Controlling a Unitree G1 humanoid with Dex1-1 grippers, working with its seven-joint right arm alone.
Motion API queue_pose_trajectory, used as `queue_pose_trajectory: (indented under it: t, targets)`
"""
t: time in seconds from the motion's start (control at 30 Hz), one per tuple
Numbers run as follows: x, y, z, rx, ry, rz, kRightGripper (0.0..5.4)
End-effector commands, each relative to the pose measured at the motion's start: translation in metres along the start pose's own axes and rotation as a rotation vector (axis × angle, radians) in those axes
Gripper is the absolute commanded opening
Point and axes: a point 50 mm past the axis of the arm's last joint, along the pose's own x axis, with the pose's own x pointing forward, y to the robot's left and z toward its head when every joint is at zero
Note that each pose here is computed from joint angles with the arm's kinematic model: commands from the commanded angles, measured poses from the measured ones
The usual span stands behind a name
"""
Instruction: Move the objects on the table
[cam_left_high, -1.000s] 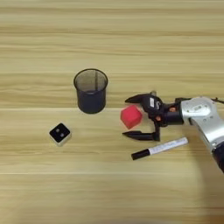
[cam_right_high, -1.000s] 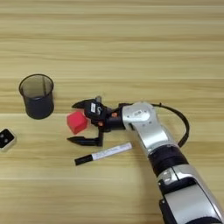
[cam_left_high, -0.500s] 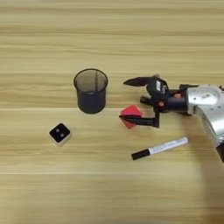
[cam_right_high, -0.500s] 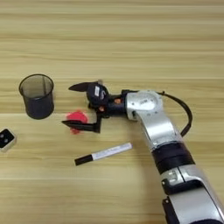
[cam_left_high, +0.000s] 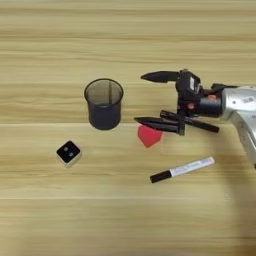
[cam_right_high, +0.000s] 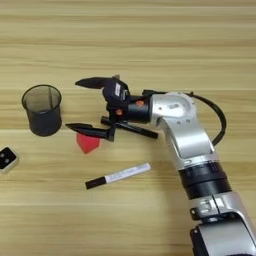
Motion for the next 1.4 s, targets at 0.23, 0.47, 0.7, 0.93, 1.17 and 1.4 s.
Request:
queue_pose_trajectory:
  t: [0.23,0.47,0.7,0.93,1.17,1.4]
  targets:
    - [-0.001,-0.014,0.047,-0.148,-0.107,-0.052,5.37]
    - [0.013,-0.004,0.056,-0.141,-0.155,0.000,5.37]
    - [0.032,0.010,0.061,-0.135,-0.177,0.080,5.37]
    - [0.055,0.026,0.061,-0.115,-0.185,0.182,5.37]
    - [0.081,0.036,0.063,-0.095,-0.202,0.243,5.37]
    - [0.106,0.048,0.060,-0.061,-0.186,0.283,5.37]
